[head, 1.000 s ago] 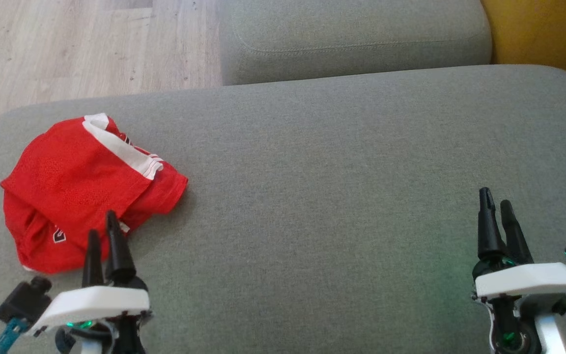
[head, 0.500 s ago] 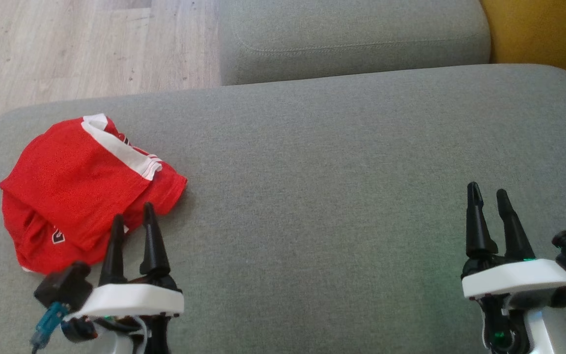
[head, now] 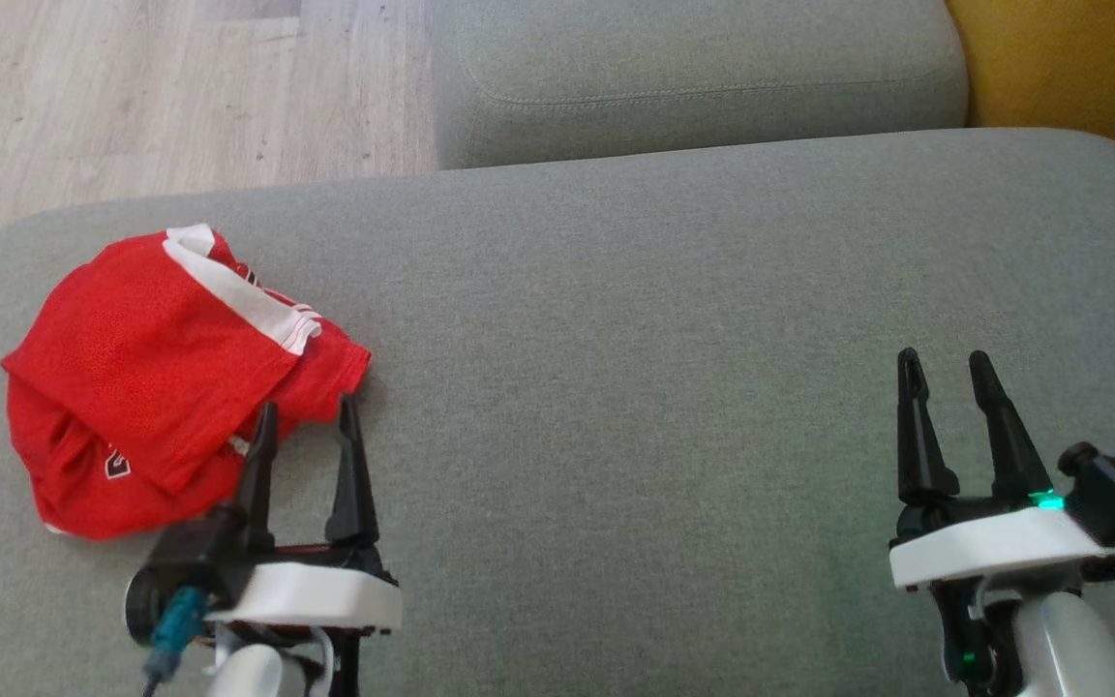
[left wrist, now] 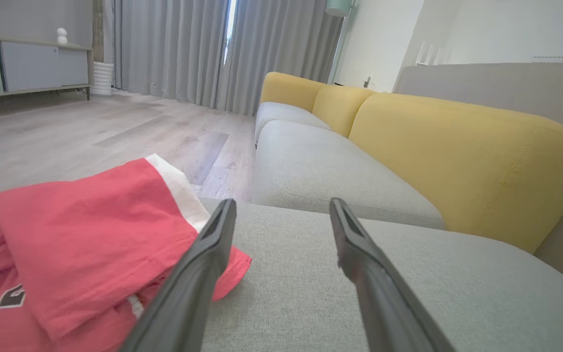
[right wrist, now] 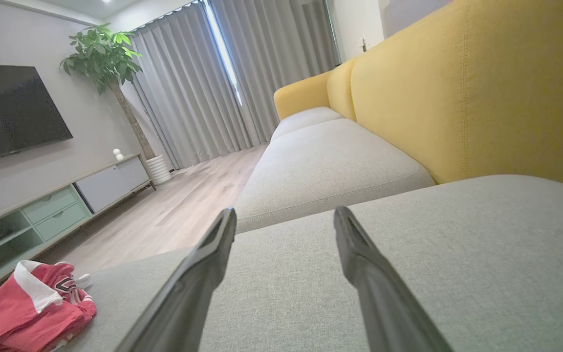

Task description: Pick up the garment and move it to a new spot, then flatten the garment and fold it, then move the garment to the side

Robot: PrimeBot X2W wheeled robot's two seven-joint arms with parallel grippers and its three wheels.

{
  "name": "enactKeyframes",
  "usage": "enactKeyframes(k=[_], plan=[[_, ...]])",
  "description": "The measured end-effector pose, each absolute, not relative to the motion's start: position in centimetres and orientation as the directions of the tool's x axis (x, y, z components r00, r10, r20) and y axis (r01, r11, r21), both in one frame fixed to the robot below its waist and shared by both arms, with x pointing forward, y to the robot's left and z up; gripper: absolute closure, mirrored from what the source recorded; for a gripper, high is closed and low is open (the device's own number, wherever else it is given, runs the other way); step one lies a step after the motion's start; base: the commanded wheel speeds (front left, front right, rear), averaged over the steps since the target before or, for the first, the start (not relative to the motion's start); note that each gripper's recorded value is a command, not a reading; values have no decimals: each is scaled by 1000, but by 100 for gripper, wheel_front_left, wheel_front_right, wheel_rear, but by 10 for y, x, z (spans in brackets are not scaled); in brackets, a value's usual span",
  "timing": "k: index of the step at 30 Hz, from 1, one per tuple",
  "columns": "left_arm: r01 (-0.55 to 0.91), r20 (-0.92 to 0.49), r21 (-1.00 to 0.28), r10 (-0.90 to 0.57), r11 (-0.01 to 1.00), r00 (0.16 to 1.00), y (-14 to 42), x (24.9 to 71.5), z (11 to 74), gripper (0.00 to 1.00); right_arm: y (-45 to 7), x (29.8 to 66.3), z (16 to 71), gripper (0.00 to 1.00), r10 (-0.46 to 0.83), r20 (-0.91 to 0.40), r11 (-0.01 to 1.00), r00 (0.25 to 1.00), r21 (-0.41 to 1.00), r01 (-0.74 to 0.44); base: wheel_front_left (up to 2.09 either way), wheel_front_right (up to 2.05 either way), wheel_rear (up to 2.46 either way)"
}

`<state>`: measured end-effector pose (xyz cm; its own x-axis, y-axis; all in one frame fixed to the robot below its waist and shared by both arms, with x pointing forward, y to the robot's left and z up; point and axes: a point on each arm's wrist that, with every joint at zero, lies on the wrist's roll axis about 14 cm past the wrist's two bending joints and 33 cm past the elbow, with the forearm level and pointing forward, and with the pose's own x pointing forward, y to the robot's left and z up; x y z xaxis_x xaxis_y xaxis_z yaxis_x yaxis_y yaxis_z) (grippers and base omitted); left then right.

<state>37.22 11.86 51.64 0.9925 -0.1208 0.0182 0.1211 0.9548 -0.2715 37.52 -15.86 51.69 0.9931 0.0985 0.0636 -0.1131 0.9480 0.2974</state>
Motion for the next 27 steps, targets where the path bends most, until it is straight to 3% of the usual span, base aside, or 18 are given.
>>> enactKeyframes(k=[19, 27], plan=[[178, 66, 25, -180, 984, 982, 99, 364, 515, 0, -144, 373, 523, 0, 168, 97, 985, 981, 11, -170, 0, 0, 0], [163, 107, -30, -159, 986, 981, 98, 368, 527, 0, -136, 373, 526, 0, 183, 125, 977, 975, 85, -194, 0, 0, 0]])
